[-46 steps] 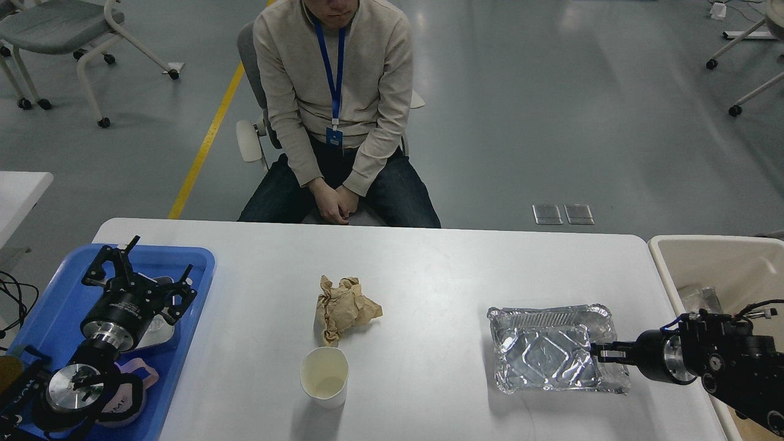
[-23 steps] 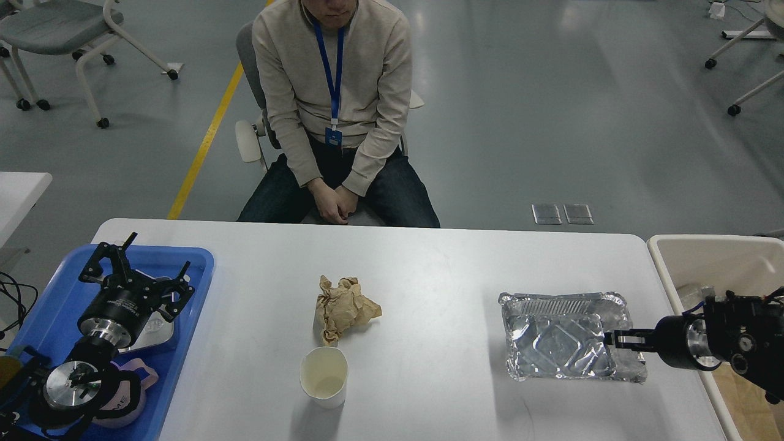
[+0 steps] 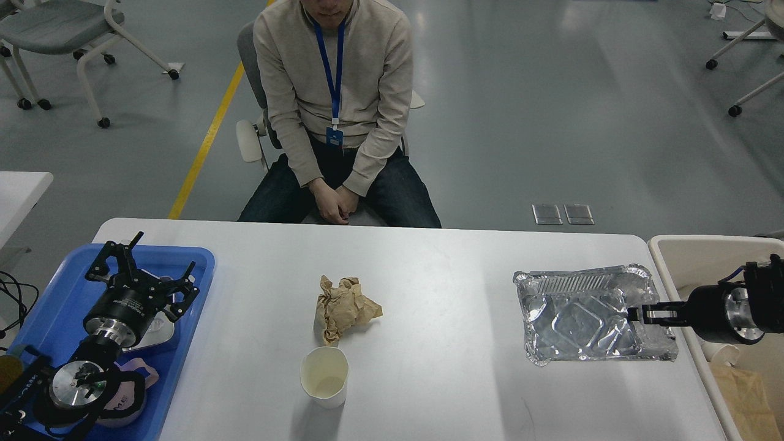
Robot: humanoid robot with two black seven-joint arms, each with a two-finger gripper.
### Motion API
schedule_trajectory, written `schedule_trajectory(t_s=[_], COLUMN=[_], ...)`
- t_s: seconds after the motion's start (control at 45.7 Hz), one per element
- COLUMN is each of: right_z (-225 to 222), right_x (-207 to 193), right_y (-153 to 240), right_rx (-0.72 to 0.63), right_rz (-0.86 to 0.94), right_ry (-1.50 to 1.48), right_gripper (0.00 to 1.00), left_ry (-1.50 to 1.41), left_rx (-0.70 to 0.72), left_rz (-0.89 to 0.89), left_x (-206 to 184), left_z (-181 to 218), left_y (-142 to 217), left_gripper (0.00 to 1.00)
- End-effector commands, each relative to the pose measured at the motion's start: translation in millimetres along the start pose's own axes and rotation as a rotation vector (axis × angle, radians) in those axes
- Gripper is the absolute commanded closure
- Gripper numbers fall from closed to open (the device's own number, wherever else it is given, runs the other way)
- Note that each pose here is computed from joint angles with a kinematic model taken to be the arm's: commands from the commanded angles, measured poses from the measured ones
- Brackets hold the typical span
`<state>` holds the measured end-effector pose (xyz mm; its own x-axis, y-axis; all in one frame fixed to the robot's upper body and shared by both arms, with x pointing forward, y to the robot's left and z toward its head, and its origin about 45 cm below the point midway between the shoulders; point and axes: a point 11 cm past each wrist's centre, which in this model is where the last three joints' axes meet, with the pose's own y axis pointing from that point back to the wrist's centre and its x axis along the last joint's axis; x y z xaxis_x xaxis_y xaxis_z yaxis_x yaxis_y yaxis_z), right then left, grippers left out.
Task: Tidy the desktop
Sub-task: 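Lift the foil tray with the right gripper and set it mid-table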
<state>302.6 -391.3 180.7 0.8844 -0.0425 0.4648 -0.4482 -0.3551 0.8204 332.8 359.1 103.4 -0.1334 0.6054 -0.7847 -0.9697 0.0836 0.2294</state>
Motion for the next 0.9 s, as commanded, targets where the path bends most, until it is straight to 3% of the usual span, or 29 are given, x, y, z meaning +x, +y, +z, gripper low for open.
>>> schedule_trajectory(t_s=[0.0,0.219,0.372,0.679,0.876], right_z=[-3.8,-2.7,-8.2,-63.5,-81.5], right_x=[3.4,21.4,25.8,34.0,40.1], right_y=[19.9,50.9,49.5,-6.0,-37.0], right_rx=[0.001,-0.018,0.000,0.110,0.090], right_rz=[0.003,0.011,0.011,-0.016,-0.024], right_ry=[0.016,0.020,0.013,0.060,0.037], right_gripper=[1.00,1.00,1.00,1.00,1.00], left_ry=[-0.001,-0.001,-0.003,-0.008,-0.009], left_rx=[0.000,-0.001,0.001,0.001,-0.004], left_rz=[0.001,0.004,0.008,0.030,0.030], left_x=[0.3,0.2,0.3,1.4,-1.1], left_z=[0.1,0.4,0.5,2.5,3.8], left_y=[0.5,0.0,-0.4,-0.5,-1.8], left_gripper=[0.03,0.03,0.03,0.03,0.03])
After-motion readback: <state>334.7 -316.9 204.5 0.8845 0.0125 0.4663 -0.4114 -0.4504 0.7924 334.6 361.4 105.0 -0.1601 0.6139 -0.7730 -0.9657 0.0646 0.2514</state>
